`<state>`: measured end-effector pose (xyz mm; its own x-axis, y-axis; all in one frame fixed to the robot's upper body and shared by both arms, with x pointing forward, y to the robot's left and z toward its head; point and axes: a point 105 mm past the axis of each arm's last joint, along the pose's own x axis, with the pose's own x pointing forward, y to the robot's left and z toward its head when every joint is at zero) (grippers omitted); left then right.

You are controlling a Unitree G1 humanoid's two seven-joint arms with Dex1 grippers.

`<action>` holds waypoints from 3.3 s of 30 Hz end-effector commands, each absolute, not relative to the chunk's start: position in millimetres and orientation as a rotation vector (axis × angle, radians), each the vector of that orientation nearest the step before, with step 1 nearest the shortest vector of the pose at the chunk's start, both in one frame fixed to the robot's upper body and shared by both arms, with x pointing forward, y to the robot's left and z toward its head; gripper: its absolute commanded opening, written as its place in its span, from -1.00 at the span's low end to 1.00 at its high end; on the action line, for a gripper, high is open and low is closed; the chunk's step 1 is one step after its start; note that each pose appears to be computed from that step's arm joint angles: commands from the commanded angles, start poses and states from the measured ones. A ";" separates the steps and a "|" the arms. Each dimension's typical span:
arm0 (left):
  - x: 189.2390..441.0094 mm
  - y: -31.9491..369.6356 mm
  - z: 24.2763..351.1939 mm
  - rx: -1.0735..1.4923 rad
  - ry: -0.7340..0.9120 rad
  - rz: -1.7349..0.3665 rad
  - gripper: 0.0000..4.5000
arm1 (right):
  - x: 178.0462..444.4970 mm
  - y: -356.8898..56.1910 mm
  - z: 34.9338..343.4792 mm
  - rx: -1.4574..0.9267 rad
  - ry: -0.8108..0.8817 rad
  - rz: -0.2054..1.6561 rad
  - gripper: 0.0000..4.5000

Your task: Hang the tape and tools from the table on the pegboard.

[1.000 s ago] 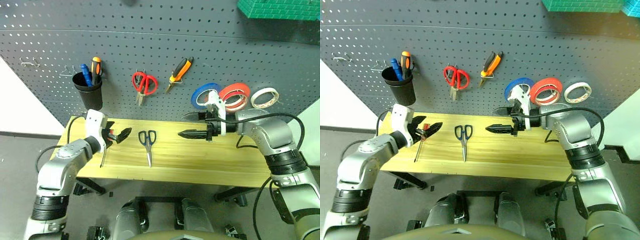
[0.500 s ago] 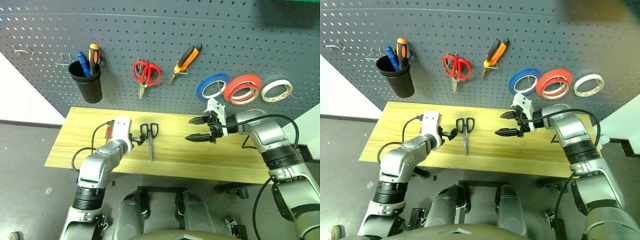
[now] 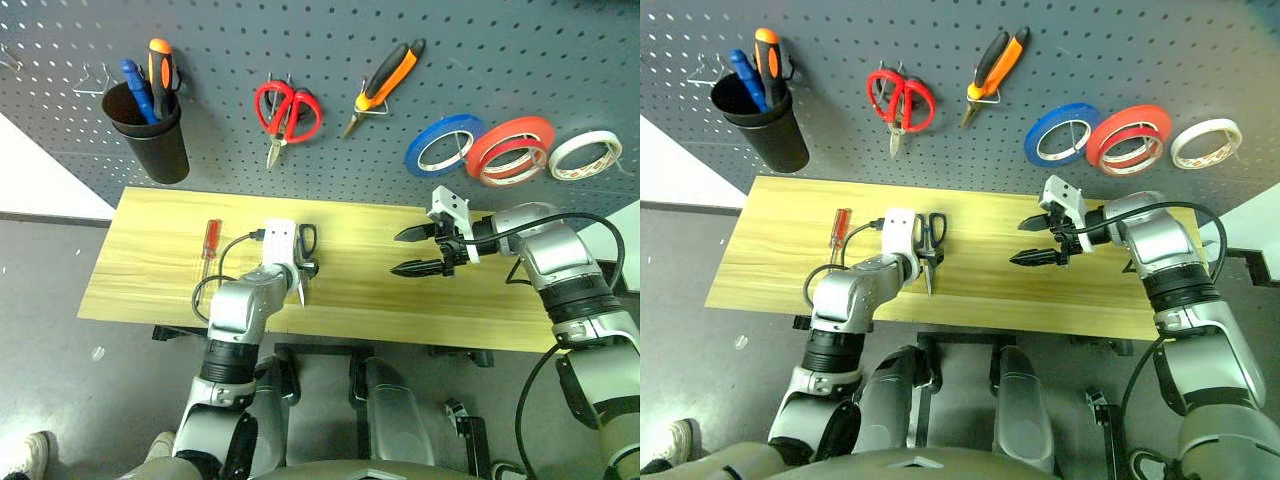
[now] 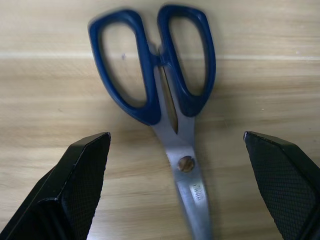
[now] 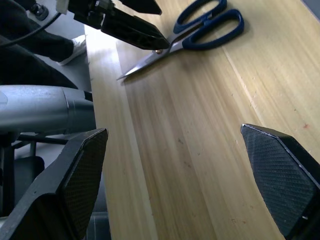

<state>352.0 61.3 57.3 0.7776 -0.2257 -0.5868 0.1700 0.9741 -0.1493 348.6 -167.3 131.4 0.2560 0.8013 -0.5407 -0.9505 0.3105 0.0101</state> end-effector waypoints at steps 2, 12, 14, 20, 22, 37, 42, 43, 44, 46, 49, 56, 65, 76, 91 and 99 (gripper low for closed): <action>347.9 61.4 47.8 -0.052 0.739 -0.130 1.00 | 344.4 -174.0 138.2 -0.383 0.484 1.212 0.99; 352.6 73.1 41.3 0.032 0.800 0.011 1.00 | 340.9 -183.2 134.7 -0.385 0.485 1.161 0.99; 351.8 72.5 40.8 0.026 0.817 0.012 1.00 | 341.8 -184.0 135.0 -0.392 0.481 1.150 0.99; 346.6 69.7 39.5 0.003 0.832 -0.005 0.34 | 347.9 -187.6 135.3 -0.408 0.460 1.105 1.00; 345.9 71.7 38.6 0.007 0.836 0.005 0.06 | 348.4 -188.1 134.1 -0.410 0.459 1.102 1.00; 345.3 86.6 44.6 -0.025 0.825 0.031 -0.72 | 347.3 -175.6 149.6 -0.386 0.377 1.194 1.00; 337.3 94.4 53.8 0.010 0.825 -0.051 -0.72 | 344.9 -167.7 162.3 -0.383 0.285 1.242 1.00; 335.4 97.7 56.3 0.030 0.821 -0.068 -0.72 | 344.6 -167.0 163.3 -0.386 0.275 1.247 1.00; 332.1 104.1 59.5 0.047 0.823 -0.082 -0.72 | 343.1 -165.4 165.9 -0.385 0.262 1.258 1.00; 327.7 113.2 64.5 0.083 0.817 -0.110 -0.72 | 341.6 -162.8 170.0 -0.377 0.241 1.274 1.00; 319.7 127.0 75.1 0.121 0.791 -0.168 -0.72 | 339.5 -158.5 181.5 -0.345 0.184 1.297 1.00; 301.0 139.7 96.7 0.095 0.572 -0.380 -0.72 | 327.1 -152.2 198.0 -0.286 0.125 1.363 1.00; 271.9 152.2 110.6 0.206 0.324 -0.561 -0.72 | 296.6 -151.3 233.0 -0.247 -0.007 1.394 1.00; 281.3 141.0 173.2 0.186 0.004 -0.645 -0.72 | 283.7 -152.0 260.8 -0.275 -0.075 1.359 1.00; 305.8 143.8 198.0 0.245 -0.163 -0.505 -0.72 | 299.2 -151.2 272.2 -0.293 -0.113 1.326 1.00; 321.7 147.1 194.2 0.246 -0.154 -0.476 -0.72 | 300.7 -152.6 275.5 -0.276 -0.135 1.319 1.00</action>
<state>322.5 150.0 180.1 0.8876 -0.4597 0.0303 0.4412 0.8671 0.2311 303.7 -152.3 259.3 0.2519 0.9629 -0.0967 -0.9493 0.2265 -0.2180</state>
